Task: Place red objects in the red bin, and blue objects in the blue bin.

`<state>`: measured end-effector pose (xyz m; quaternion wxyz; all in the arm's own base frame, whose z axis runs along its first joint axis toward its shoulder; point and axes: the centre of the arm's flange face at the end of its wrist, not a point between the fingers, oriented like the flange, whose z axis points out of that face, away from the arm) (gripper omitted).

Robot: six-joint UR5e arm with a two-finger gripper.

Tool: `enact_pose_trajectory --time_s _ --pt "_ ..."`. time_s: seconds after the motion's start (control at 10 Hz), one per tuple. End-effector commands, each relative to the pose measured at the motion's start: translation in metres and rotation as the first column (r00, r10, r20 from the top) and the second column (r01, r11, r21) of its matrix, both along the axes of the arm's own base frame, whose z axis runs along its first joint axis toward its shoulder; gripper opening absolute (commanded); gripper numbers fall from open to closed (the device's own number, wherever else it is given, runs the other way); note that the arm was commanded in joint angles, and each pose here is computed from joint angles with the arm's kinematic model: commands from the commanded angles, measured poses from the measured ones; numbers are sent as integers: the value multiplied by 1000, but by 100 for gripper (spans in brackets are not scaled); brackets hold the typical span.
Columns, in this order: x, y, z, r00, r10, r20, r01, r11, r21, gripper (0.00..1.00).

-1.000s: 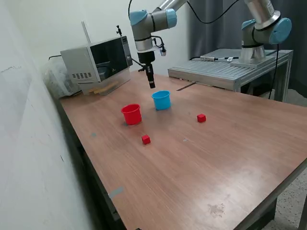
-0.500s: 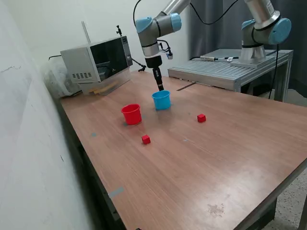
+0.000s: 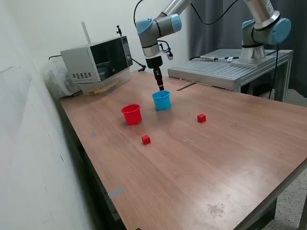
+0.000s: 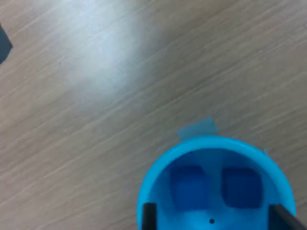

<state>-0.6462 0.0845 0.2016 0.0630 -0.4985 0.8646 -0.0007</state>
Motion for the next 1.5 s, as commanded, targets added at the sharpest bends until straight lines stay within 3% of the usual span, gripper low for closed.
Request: enact_pose_trajectory --time_s 0.0,0.2,0.4,0.6,0.7,0.8,0.9,1.1,1.4 --pt "-1 -2 1 1000 7 -1 -7 1000 2 100" --pt "11 -37 42 996 78 -46 -78 997 10 100" --pt "49 -120 116 975 196 -105 -194 981 28 100" --pt "99 -197 162 945 300 -127 -301 954 14 100" --pt "115 -232 168 930 336 -146 -342 940 -15 100" --pt "127 -266 165 908 393 -145 -400 916 -21 100" --pt "126 -276 160 901 408 -146 -416 909 -25 100" --pt "99 -286 112 901 410 -143 -421 906 -54 100" --pt "51 -287 30 908 401 -125 -410 910 -58 100"
